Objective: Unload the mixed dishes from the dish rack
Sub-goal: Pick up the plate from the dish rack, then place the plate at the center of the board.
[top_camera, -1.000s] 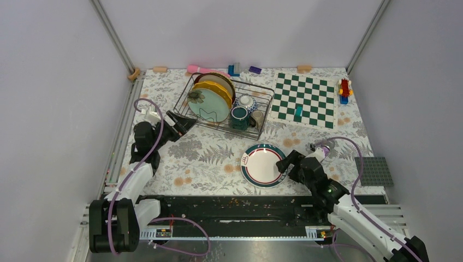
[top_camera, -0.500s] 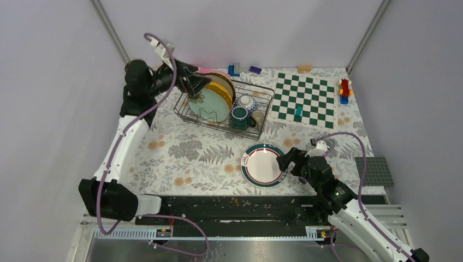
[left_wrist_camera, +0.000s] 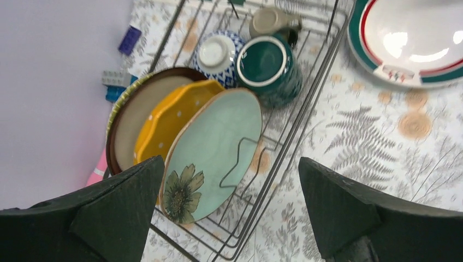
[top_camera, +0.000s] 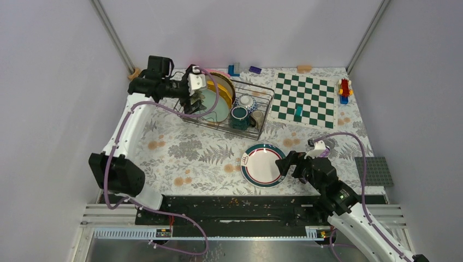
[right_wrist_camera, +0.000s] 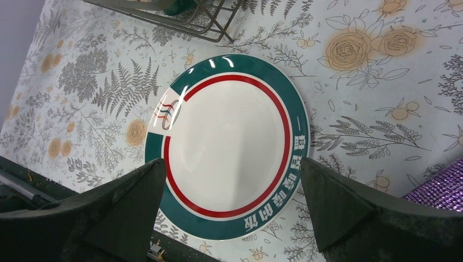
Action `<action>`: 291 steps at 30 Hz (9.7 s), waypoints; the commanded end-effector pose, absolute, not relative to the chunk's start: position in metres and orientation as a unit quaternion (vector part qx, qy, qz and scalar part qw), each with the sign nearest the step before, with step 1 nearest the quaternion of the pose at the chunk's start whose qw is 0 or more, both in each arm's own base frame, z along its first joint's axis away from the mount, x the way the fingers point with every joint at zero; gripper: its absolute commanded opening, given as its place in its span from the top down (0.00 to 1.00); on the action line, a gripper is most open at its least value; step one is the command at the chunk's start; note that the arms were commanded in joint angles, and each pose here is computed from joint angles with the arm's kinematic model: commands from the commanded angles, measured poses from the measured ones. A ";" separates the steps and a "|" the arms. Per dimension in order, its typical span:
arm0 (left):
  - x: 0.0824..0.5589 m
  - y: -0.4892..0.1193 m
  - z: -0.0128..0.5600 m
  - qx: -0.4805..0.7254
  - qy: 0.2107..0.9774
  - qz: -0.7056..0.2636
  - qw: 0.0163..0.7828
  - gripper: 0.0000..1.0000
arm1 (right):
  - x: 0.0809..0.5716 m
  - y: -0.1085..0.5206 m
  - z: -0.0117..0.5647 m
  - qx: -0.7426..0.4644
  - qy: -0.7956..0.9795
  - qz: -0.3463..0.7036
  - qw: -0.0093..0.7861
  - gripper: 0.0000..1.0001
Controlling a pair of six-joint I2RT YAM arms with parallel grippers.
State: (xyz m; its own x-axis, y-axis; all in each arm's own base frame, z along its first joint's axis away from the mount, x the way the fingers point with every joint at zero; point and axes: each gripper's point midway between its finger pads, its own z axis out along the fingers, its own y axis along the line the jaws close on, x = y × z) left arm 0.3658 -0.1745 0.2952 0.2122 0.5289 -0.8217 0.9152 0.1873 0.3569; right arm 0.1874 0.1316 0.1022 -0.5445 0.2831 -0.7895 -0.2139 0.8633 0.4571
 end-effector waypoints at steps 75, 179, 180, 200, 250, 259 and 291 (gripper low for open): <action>0.444 -0.161 0.182 0.742 0.597 0.026 0.305 0.52 | 0.196 0.114 0.121 0.006 0.842 0.202 0.499 0.00; 0.200 -0.229 0.505 0.504 0.332 -0.152 0.783 1.00 | 0.170 0.128 0.155 0.000 0.783 0.314 0.537 0.01; 0.195 -0.231 0.515 0.483 0.329 -0.186 0.790 1.00 | 0.170 0.130 0.155 -0.003 0.781 0.320 0.537 0.00; 0.305 -0.245 0.436 -0.019 0.582 -0.477 0.659 1.00 | 0.160 0.147 0.161 -0.018 0.769 0.373 0.519 0.00; 0.219 -0.327 0.279 0.150 0.658 -0.653 0.343 0.92 | 0.223 0.203 0.229 0.126 0.649 0.555 0.505 0.76; 0.219 -0.329 0.277 0.163 0.658 -0.651 0.343 0.03 | 0.220 0.197 0.231 0.139 0.633 0.563 0.514 1.00; 0.313 -0.121 0.234 -0.158 0.755 -0.124 0.624 0.01 | 0.207 0.122 0.125 0.319 0.723 0.394 0.468 1.00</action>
State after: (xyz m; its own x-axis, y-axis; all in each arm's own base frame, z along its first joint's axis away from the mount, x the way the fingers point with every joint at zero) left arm 0.3065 -0.1317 0.2298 -0.2031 -0.4155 -0.8866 -0.0250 0.9074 -0.4195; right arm 0.1997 0.1262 0.1117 -0.4155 0.7721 -0.4808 0.0671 0.5532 0.8304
